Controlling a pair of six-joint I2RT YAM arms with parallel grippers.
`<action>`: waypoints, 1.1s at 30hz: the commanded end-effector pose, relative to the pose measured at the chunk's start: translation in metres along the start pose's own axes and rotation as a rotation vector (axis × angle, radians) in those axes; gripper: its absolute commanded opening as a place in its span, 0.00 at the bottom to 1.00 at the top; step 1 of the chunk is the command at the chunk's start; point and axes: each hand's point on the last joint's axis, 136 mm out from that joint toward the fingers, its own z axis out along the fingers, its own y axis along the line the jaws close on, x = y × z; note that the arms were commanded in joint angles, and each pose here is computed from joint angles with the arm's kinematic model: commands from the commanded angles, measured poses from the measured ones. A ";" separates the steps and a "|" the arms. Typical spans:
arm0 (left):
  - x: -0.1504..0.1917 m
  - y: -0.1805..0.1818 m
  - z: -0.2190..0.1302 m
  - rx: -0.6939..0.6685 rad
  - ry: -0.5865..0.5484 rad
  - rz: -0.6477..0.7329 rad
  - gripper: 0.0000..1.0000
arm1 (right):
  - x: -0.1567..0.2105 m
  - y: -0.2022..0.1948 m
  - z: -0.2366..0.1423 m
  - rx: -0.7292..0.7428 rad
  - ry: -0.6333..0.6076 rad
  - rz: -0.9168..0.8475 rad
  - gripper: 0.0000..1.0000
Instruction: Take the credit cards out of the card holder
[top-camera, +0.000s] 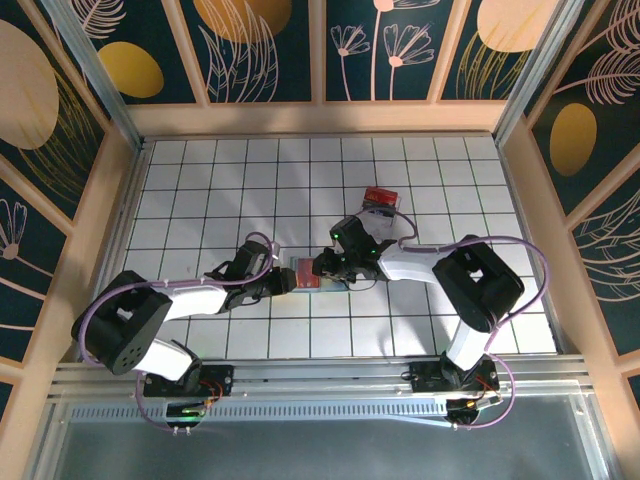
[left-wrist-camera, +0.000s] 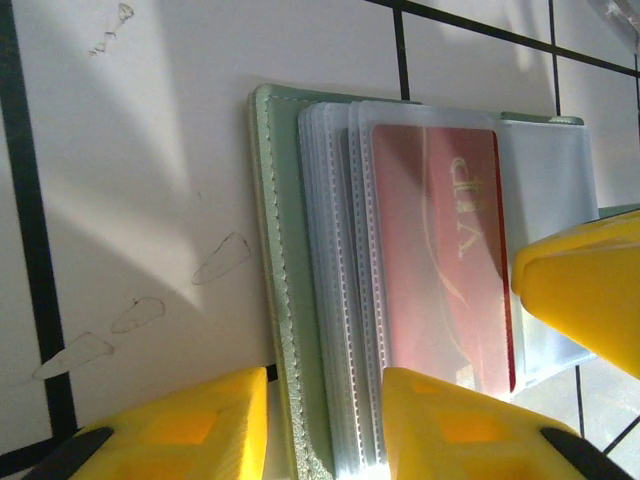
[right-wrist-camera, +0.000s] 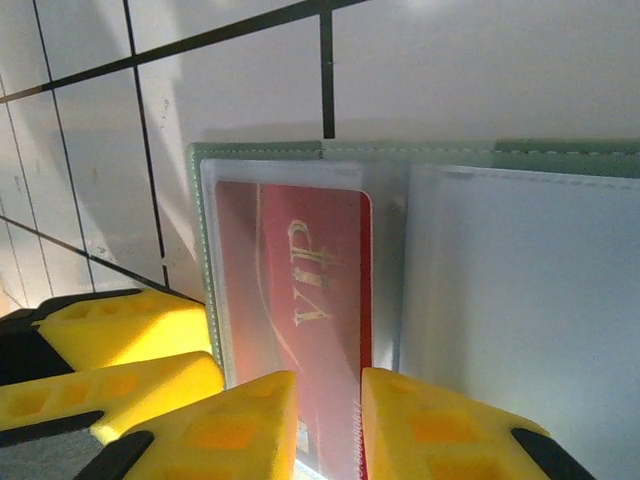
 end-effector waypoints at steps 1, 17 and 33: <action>-0.013 -0.011 0.006 0.031 -0.038 0.010 0.32 | 0.001 -0.001 0.004 -0.023 0.010 0.021 0.24; -0.018 -0.016 0.010 0.066 -0.064 -0.019 0.27 | -0.010 -0.006 -0.013 0.007 -0.046 0.012 0.24; -0.015 -0.017 0.013 0.086 -0.051 -0.044 0.25 | -0.002 -0.015 -0.003 -0.011 -0.030 0.050 0.24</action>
